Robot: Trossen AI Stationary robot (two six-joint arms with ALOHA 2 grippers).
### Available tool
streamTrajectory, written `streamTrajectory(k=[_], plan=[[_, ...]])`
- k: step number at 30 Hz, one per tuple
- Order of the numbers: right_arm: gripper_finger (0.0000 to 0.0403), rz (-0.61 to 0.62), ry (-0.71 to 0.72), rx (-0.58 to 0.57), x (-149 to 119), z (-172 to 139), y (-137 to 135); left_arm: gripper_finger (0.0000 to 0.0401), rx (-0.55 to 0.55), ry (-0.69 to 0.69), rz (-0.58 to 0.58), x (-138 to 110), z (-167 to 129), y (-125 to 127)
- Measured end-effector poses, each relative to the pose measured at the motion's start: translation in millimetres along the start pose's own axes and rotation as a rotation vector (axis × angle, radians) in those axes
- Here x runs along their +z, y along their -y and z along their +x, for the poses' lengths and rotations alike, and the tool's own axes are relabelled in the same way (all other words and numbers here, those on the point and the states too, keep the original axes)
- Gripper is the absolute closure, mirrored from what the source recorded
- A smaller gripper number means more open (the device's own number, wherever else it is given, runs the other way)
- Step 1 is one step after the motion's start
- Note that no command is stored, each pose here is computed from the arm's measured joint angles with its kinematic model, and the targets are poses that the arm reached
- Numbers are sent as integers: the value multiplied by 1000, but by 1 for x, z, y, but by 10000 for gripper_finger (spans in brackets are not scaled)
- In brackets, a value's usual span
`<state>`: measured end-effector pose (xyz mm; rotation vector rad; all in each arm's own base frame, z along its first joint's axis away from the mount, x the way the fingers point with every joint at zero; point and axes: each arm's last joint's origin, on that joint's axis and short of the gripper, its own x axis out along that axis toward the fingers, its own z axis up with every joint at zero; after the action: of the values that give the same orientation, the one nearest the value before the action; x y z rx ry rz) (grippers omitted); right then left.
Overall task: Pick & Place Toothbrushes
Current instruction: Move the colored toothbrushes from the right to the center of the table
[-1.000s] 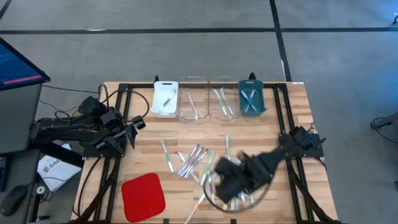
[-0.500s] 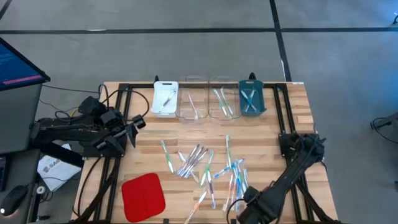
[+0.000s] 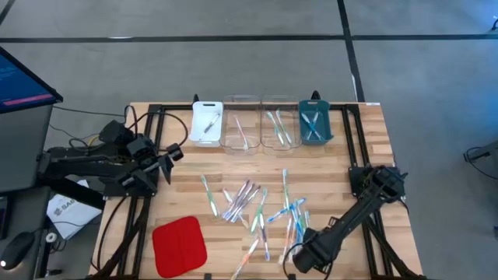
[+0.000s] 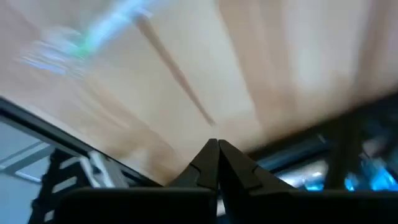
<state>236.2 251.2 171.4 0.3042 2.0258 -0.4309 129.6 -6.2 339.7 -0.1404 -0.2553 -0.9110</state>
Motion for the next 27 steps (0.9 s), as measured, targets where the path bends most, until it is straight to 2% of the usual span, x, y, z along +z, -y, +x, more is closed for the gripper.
streamTrajectory(k=[16, 27], plan=[[403, -64, 61, 62, 34, 30, 11, 242, 0, 0, 0, -1, 2, -3], [403, -106, 124, 165, 74, 20, 24, 242, 1, 5, 6, -1, 2, -4]])
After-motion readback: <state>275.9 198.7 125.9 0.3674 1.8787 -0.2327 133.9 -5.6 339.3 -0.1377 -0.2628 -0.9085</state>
